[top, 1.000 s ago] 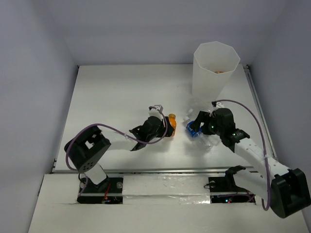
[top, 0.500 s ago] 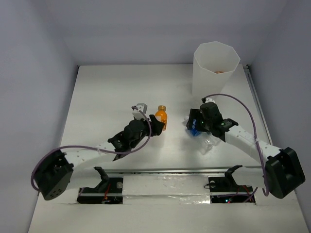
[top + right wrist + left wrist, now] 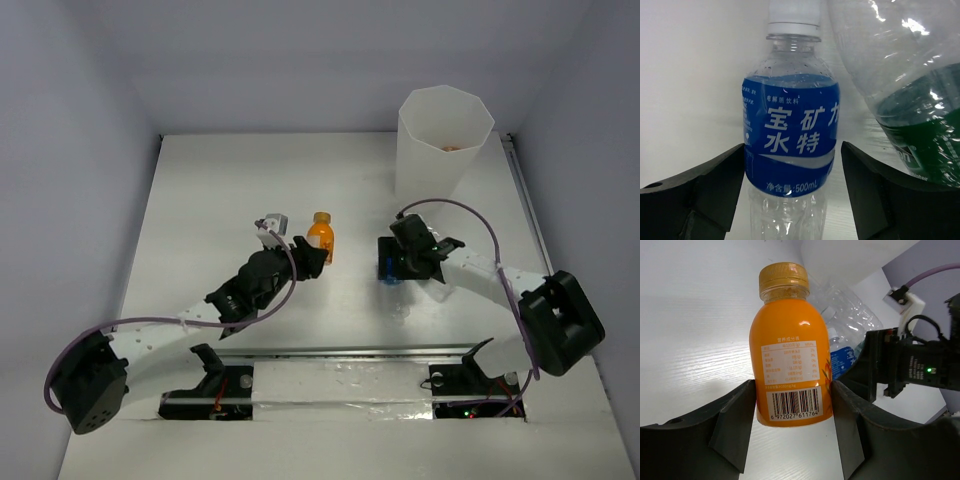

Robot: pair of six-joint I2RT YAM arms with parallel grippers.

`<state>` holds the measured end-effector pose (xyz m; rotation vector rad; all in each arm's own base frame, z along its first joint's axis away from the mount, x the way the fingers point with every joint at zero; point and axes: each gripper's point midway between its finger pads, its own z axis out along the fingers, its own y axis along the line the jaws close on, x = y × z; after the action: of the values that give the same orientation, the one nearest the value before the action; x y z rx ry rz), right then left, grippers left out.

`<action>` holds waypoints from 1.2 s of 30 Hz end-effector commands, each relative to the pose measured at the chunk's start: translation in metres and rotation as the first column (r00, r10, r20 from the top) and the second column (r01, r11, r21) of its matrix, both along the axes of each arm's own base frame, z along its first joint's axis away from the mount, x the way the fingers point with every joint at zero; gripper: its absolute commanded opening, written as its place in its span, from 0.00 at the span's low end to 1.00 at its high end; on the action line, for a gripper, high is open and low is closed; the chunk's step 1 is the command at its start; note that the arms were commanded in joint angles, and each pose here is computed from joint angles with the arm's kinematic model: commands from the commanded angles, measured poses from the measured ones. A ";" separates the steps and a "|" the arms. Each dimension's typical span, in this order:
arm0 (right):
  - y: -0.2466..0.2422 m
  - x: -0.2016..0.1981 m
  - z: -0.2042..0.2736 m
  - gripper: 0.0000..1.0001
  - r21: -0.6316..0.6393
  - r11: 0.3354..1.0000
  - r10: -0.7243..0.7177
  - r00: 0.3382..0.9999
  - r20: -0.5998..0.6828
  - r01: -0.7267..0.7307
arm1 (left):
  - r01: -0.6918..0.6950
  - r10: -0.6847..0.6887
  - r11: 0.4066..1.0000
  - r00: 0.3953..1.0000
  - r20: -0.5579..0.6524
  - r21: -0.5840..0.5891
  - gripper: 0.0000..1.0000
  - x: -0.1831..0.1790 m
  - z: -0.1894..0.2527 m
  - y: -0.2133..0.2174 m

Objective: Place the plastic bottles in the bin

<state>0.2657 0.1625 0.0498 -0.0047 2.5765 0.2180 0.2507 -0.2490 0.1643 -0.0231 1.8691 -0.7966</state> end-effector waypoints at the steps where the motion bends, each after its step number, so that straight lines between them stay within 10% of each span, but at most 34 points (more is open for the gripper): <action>1: 0.016 0.011 0.009 0.80 0.010 0.999 0.038 0.999 0.019 -0.038 | -0.013 0.018 0.998 0.997 0.079 -0.056 0.32 0.004 0.032 0.004; 9: 0.038 0.022 0.020 0.47 0.053 0.995 0.078 0.994 0.076 -0.082 | -0.034 0.051 0.993 0.989 0.142 -0.116 0.32 0.008 0.076 0.008; 22: 0.003 -0.007 0.229 0.45 0.335 0.931 -0.097 0.788 0.608 -0.144 | 0.073 0.032 0.966 0.918 0.396 -0.248 0.32 0.036 0.208 -0.038; 30: -0.070 -0.039 0.295 0.44 0.428 0.904 -0.339 0.587 0.735 -0.014 | 0.219 -0.034 0.942 0.817 0.576 -0.254 0.32 0.075 0.291 -0.115; 36: -0.080 -0.060 0.303 0.43 0.502 0.863 -0.391 0.554 0.735 -0.057 | 0.280 -0.073 0.932 0.765 0.639 -0.228 0.33 0.113 0.318 -0.181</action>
<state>0.2094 0.0884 0.3546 0.2384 1.5088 0.6049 0.3677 -0.4157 0.4320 0.1559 1.2645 -1.0321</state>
